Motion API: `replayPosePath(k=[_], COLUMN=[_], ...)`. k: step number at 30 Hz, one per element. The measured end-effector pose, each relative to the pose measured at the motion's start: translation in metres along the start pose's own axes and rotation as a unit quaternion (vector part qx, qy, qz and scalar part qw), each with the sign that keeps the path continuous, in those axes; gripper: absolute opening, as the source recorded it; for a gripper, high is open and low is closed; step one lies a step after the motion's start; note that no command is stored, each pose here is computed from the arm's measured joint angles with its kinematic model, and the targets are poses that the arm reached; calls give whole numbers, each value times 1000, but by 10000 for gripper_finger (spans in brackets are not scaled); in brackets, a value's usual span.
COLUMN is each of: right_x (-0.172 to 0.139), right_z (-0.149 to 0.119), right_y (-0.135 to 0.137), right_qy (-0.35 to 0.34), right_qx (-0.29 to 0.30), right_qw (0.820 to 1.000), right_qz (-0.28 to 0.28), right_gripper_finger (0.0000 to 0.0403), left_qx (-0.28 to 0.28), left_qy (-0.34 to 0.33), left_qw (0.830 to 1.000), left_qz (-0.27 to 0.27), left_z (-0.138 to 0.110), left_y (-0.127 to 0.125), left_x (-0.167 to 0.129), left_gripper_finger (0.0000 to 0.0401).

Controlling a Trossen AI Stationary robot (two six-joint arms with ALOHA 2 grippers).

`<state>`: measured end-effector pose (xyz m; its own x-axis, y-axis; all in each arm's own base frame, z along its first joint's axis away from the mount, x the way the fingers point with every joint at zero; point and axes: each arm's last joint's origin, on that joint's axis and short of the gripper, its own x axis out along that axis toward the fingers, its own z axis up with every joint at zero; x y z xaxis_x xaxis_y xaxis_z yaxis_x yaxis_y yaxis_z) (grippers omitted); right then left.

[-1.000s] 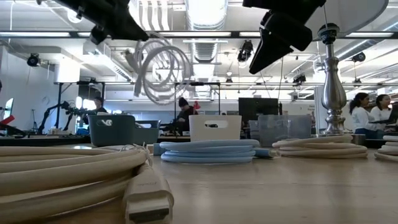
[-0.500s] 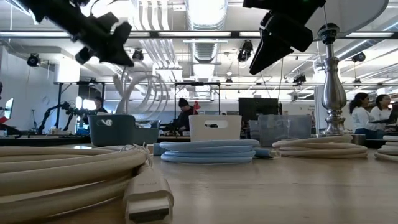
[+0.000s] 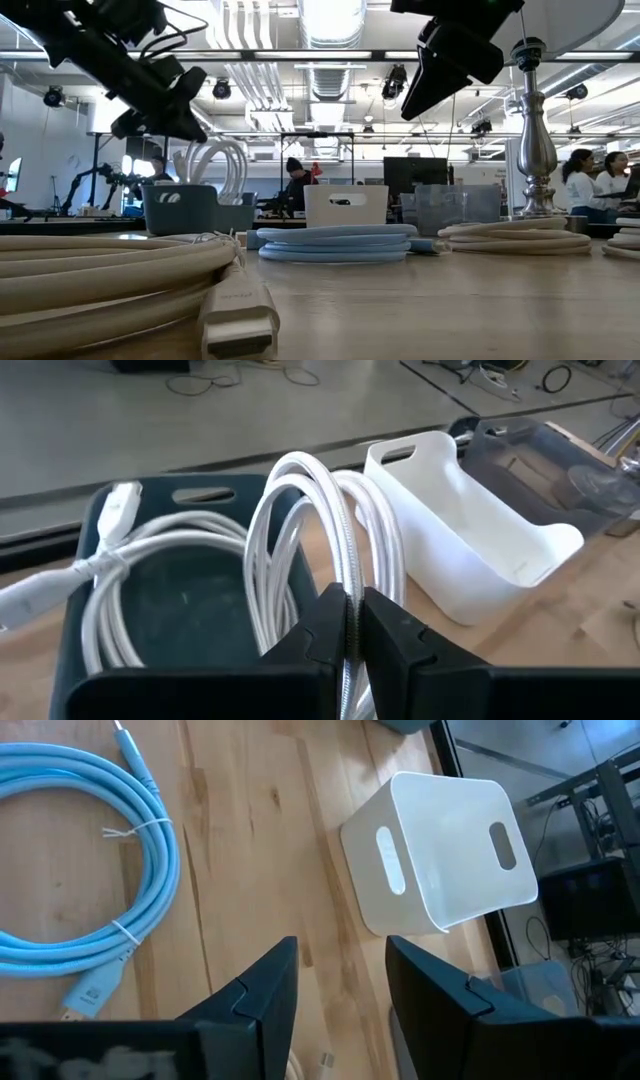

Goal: Sort HDMI cables
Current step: Put the white HDMI cable into the blue bin

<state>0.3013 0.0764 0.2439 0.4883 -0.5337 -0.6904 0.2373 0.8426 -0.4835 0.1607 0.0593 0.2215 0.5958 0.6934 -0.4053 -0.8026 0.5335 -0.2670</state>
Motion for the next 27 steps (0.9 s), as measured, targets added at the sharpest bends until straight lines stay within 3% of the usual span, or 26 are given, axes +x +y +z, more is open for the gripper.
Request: replayPosePath(k=[9, 18, 27], right_x=[0, 1, 2], right_z=[0, -2, -3], right_y=[0, 1, 1], right_qy=[0, 2, 3], right_qx=[0, -1, -3], right_qw=[1000, 1000, 1000], right_qz=[0, 0, -1], right_gripper_finger=[139, 145, 137], left_qx=[7, 48, 77], left_qy=[4, 36, 53], left_qw=[1000, 992, 986], left_qz=[20, 112, 136], left_z=[-1, -10, -14], left_y=[4, 20, 24], left_x=[2, 2, 1], left_gripper_finger=[66, 128, 160])
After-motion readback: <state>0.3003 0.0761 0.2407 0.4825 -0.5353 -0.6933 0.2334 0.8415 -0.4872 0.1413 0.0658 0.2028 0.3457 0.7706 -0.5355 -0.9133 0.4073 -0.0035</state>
